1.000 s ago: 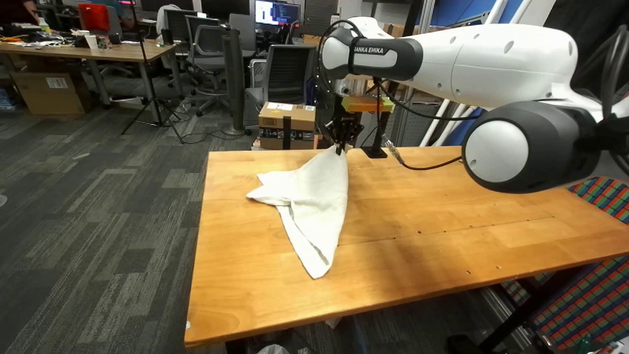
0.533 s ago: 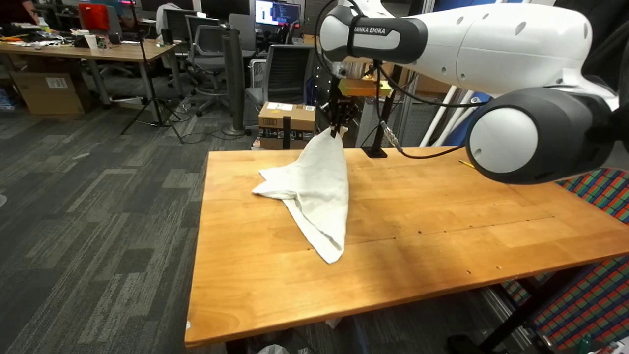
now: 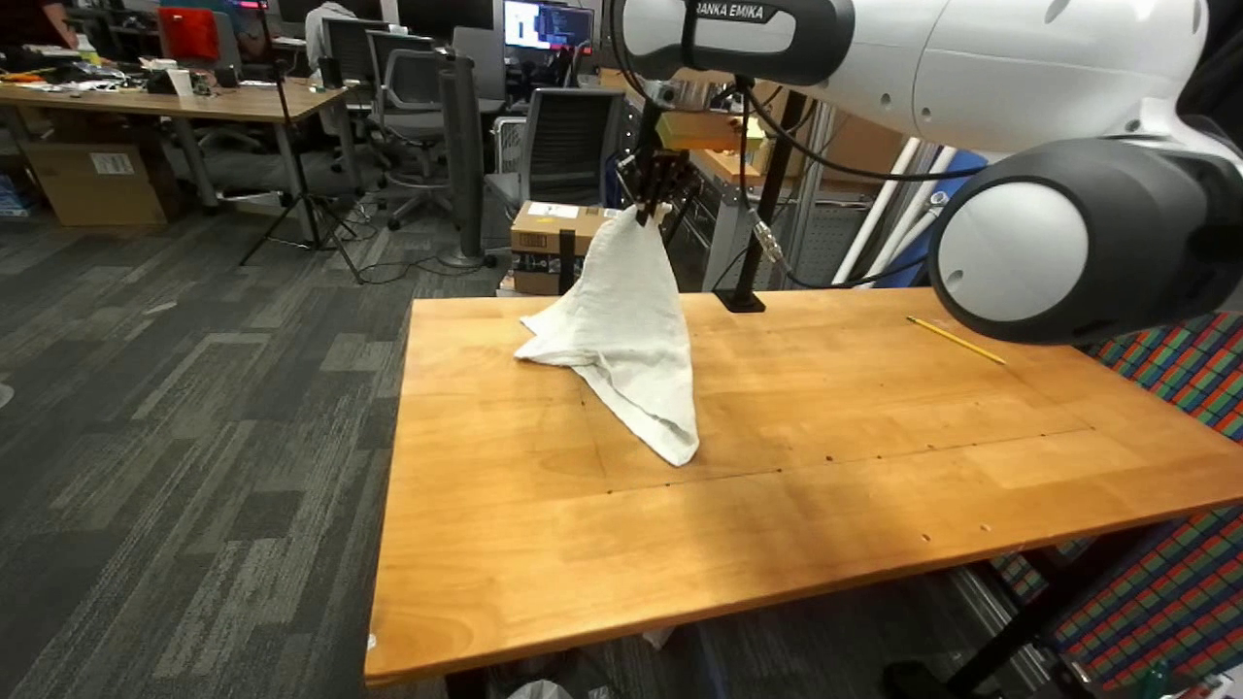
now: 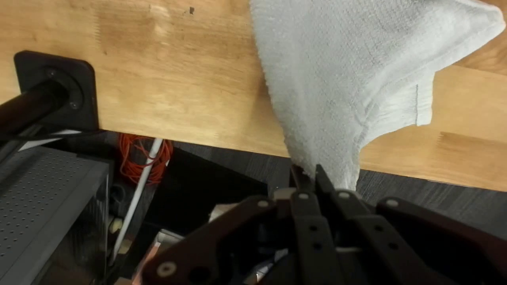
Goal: Fold the cloth on the table
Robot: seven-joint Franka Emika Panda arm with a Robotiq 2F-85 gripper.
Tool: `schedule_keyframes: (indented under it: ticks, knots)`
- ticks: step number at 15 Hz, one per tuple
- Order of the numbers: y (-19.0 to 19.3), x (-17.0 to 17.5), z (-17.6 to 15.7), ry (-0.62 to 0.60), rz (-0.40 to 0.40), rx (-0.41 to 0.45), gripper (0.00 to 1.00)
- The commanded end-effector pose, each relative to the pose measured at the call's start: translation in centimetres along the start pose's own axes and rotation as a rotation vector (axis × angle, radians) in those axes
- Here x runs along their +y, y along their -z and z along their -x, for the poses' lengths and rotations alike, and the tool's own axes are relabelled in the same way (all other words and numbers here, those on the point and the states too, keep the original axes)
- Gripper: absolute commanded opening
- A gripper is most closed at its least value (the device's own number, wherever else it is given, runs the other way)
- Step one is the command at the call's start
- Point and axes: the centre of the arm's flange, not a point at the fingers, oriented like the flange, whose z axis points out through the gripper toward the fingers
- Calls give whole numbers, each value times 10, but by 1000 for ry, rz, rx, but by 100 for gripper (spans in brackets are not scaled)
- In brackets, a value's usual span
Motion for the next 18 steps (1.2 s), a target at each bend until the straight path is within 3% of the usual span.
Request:
schedule_keyframes:
  ticks: [1, 10, 13, 18]
  knots:
    - [15, -5, 72, 3, 10, 73, 1]
    - [22, -7, 61, -10, 11, 179, 2]
    - [17, -7, 62, -13, -31, 56, 2]
    - [-4, -12, 87, -12, -71, -228, 2]
